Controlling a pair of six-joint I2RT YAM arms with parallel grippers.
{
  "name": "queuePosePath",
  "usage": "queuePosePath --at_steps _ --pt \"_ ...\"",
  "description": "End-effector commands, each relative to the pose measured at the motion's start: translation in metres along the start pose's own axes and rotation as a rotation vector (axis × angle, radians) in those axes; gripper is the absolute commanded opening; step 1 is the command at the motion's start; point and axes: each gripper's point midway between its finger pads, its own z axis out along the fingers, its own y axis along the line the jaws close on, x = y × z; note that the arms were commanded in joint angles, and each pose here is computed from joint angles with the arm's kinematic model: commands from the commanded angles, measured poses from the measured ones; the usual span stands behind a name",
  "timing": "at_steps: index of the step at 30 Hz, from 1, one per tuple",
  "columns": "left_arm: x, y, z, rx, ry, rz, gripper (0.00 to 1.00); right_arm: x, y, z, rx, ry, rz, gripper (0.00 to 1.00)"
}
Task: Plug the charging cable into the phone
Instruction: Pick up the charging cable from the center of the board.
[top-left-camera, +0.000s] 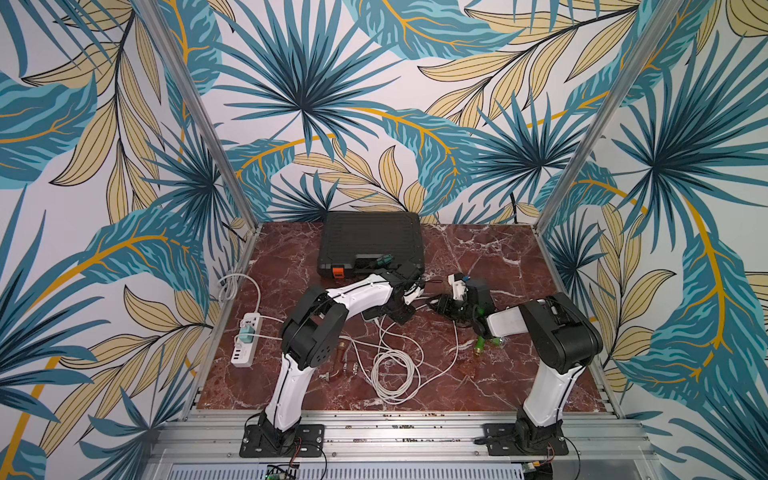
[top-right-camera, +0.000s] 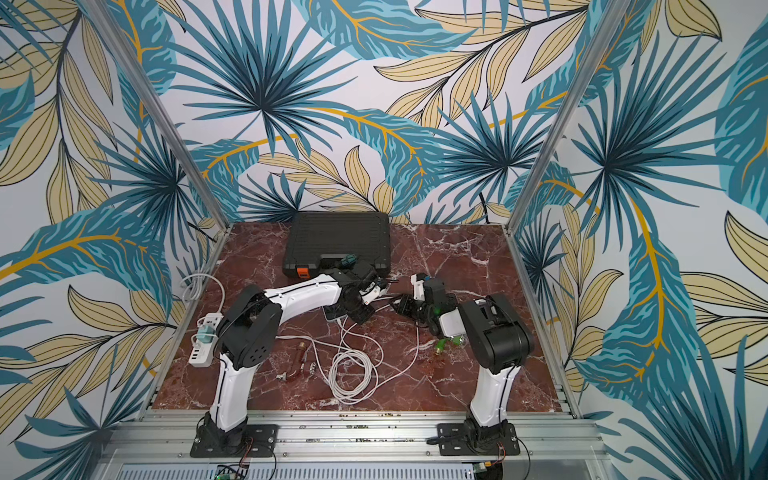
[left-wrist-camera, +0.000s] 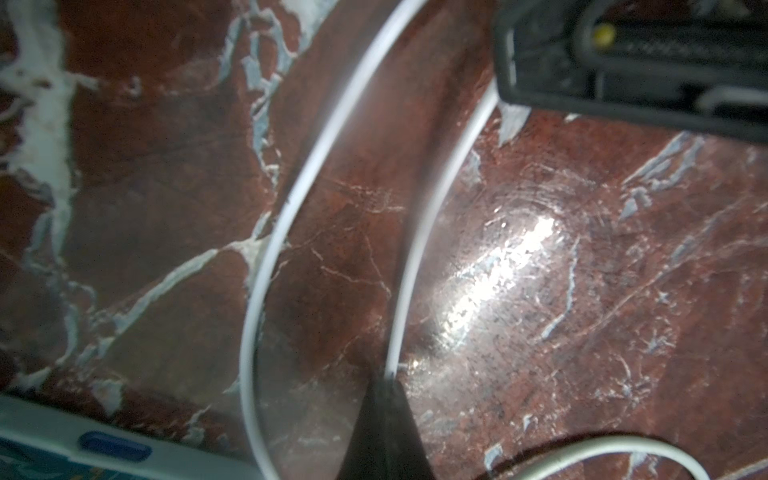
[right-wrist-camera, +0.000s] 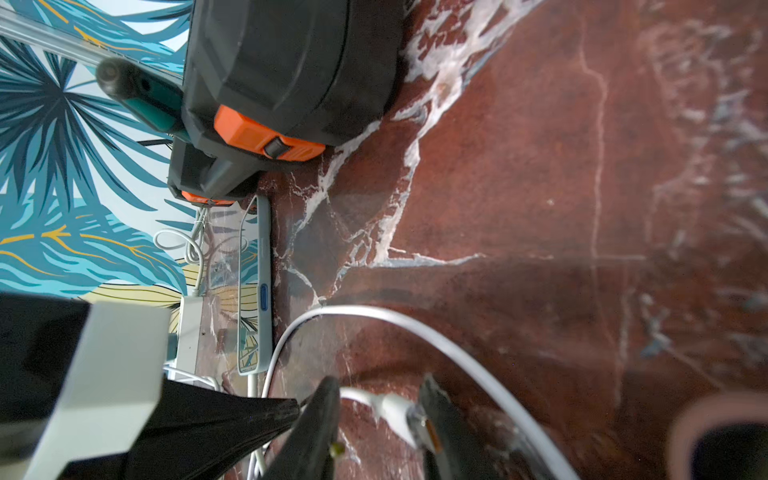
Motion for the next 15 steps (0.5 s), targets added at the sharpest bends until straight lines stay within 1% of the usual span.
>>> queuePosePath --at_steps 1,8,11,14,15 --pt "0.031 -0.024 0.040 0.101 0.091 0.016 0.00 0.001 -0.003 0.005 -0.007 -0.003 0.017 0.32" --pt "0.030 -0.024 0.038 0.102 0.081 0.017 0.00 -0.006 0.004 0.006 -0.037 -0.027 -0.002 0.19" --pt "0.028 -0.024 0.034 0.102 0.062 0.018 0.00 -0.007 0.006 0.005 -0.047 -0.038 -0.019 0.13" --pt "0.024 -0.025 0.029 0.099 0.038 0.020 0.00 -0.008 0.007 0.004 -0.059 -0.051 -0.044 0.10" --pt "0.022 -0.024 0.027 0.098 0.032 0.020 0.00 -0.008 0.008 0.003 -0.061 -0.053 -0.055 0.07"
